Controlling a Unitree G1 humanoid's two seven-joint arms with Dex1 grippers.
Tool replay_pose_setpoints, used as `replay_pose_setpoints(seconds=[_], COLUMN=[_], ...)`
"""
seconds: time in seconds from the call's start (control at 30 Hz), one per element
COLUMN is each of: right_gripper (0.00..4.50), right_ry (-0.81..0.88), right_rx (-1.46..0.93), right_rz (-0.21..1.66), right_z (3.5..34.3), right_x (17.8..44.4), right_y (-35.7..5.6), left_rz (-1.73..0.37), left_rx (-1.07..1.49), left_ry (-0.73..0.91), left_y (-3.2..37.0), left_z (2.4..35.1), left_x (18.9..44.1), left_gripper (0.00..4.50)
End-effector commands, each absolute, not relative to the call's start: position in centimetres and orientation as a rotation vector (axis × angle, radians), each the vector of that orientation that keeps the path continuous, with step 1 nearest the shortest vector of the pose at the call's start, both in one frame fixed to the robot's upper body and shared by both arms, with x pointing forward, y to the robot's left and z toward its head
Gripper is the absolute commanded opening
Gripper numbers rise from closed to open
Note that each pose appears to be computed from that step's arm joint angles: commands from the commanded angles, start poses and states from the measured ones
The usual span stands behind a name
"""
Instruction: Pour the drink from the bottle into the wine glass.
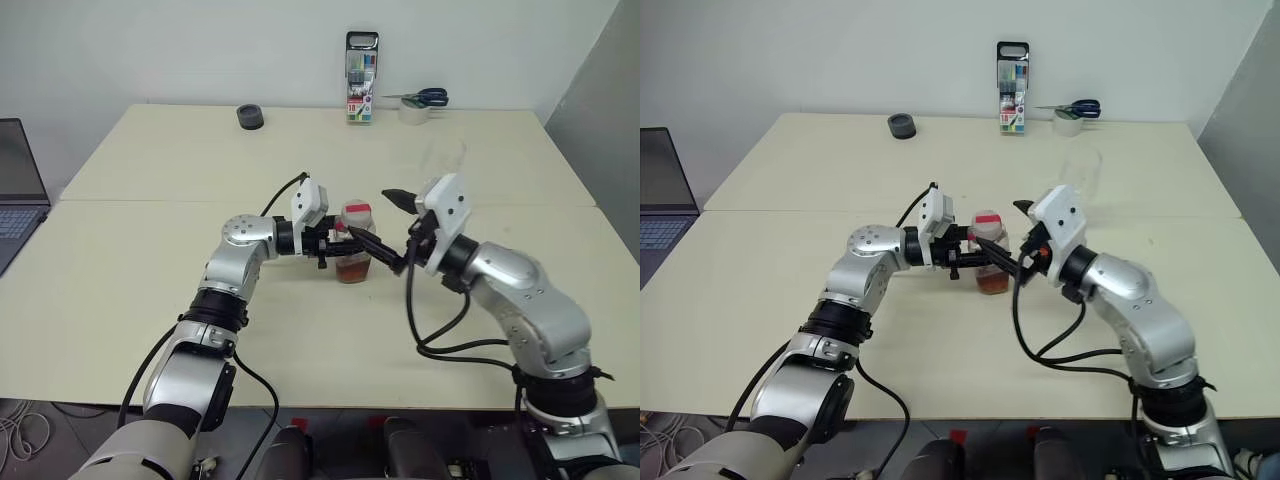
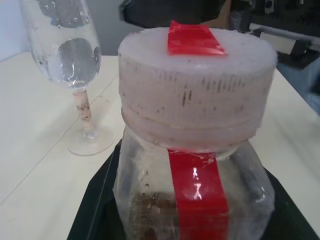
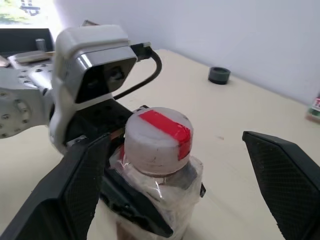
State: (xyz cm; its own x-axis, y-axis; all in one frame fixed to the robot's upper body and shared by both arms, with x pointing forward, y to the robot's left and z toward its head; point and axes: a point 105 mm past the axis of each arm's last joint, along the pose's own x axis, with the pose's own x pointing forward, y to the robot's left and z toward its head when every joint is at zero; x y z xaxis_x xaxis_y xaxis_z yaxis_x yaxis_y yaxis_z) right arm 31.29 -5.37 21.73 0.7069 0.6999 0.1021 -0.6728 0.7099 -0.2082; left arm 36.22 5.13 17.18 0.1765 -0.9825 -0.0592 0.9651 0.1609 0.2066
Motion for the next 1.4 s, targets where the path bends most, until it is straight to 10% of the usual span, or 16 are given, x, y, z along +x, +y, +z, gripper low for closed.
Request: replay_pose_setpoints(seconds=[0.03, 0.67, 0.9, 1.4], right_gripper=[4.5, 4.5, 2.71, 1.88], right_ry=[-0.255, -0.266, -0.269, -0.154], right_rx=[-0.168, -0.071, -0.072, -0.317], right_rz=[0.727, 0.644, 0.66, 1.232], right_z=[23.0, 22.7, 22.7, 22.7], right_x=[30.7, 32.2, 32.2, 32.3], right_y=[-4.6, -3.4, -3.3, -4.1], left_rz=[-1.403, -1.416, -1.415, -1.418], left_rx=[0.241, 0.26, 0.267, 0.284], left_ry=[-0.163, -0.153, -0.15, -0.155], left_y=[4.7, 4.8, 4.9, 5.3], left_z=[18.9, 18.7, 18.6, 18.8], left_x=[36.3, 36.3, 36.3, 35.9], left_gripper=[1.79, 1.79, 1.79, 1.78])
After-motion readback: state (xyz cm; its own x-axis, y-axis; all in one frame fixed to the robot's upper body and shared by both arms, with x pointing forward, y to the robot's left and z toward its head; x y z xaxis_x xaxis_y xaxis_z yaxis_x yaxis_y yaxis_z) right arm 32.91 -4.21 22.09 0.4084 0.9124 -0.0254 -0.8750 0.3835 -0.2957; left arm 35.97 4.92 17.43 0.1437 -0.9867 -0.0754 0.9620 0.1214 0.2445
